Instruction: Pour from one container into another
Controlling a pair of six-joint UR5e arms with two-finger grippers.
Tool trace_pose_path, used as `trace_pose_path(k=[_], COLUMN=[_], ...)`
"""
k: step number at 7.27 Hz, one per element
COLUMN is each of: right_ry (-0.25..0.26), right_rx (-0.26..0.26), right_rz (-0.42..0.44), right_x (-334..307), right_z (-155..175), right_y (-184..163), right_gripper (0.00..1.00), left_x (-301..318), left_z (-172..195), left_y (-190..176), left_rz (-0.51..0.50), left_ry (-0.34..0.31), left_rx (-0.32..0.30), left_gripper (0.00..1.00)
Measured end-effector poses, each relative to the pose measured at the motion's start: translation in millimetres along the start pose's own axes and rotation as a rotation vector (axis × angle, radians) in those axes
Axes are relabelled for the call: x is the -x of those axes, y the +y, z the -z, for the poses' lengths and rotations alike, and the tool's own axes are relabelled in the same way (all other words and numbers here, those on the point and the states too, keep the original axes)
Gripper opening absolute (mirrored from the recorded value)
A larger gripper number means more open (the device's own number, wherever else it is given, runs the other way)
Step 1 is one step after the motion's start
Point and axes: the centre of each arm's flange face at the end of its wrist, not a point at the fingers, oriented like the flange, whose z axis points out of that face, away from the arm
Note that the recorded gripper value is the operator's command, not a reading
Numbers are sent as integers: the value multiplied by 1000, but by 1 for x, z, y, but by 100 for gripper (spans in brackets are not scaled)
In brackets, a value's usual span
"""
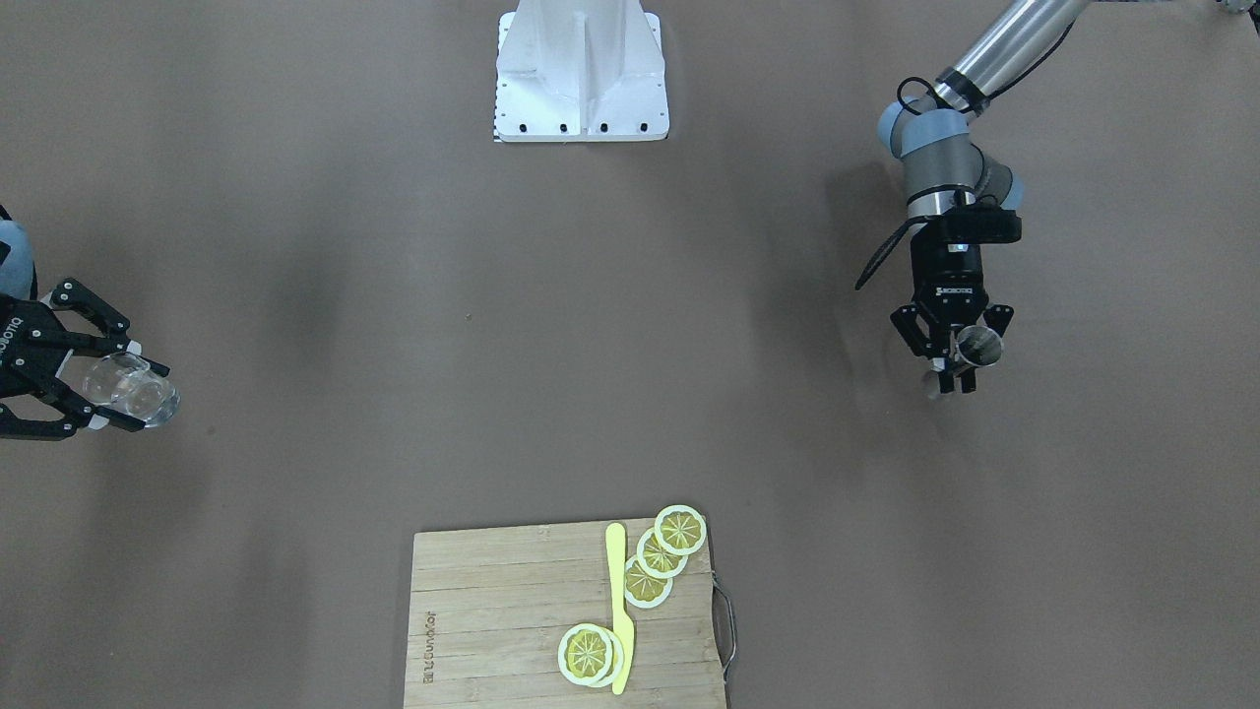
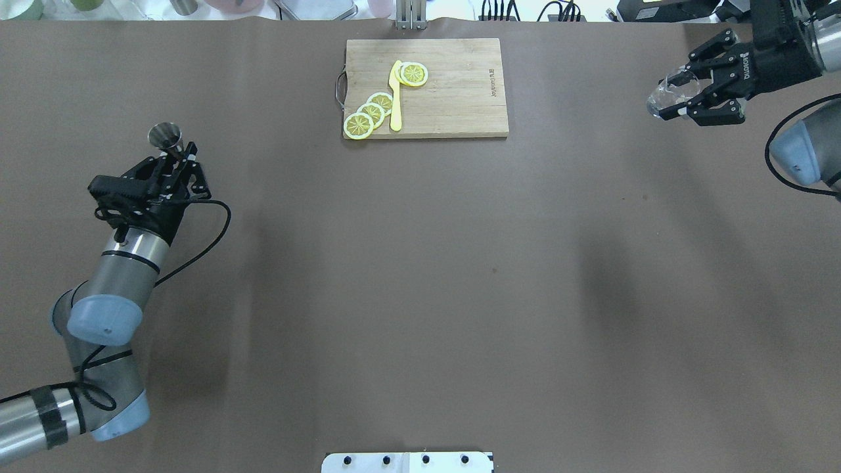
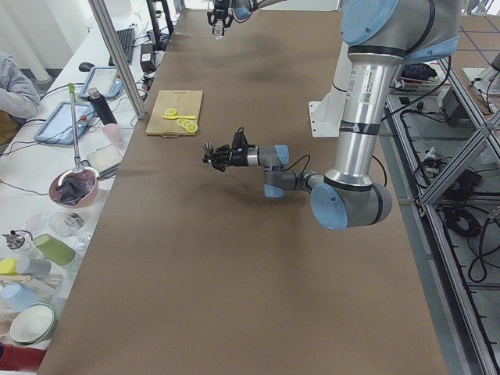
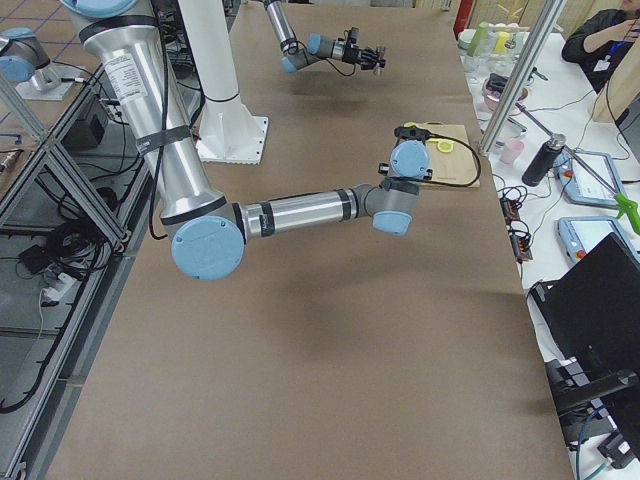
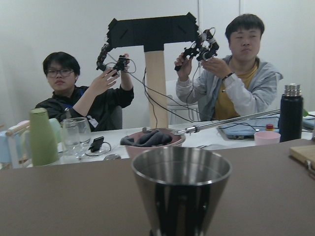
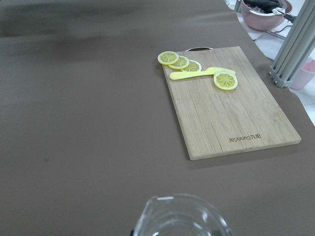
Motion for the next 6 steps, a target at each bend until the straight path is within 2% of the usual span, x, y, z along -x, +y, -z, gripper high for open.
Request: trace_pose_path(k=[2, 4, 6], right_ry=[-6, -16, -22], right_rx=[11, 21, 36], right_rz=[-16, -29, -41], right_x=[17, 31, 50], right_z=[9, 13, 18], right_y=[-39, -69, -102], right_gripper=[0, 0, 0], left_x=[-68, -117, -154], left_z=[-26, -37, -46], left_y=[-61, -98, -117], left_rz=[-61, -110, -237], left_ry=[114, 202, 234], left_rx=[-41, -68, -62], left_gripper=[0, 0, 0])
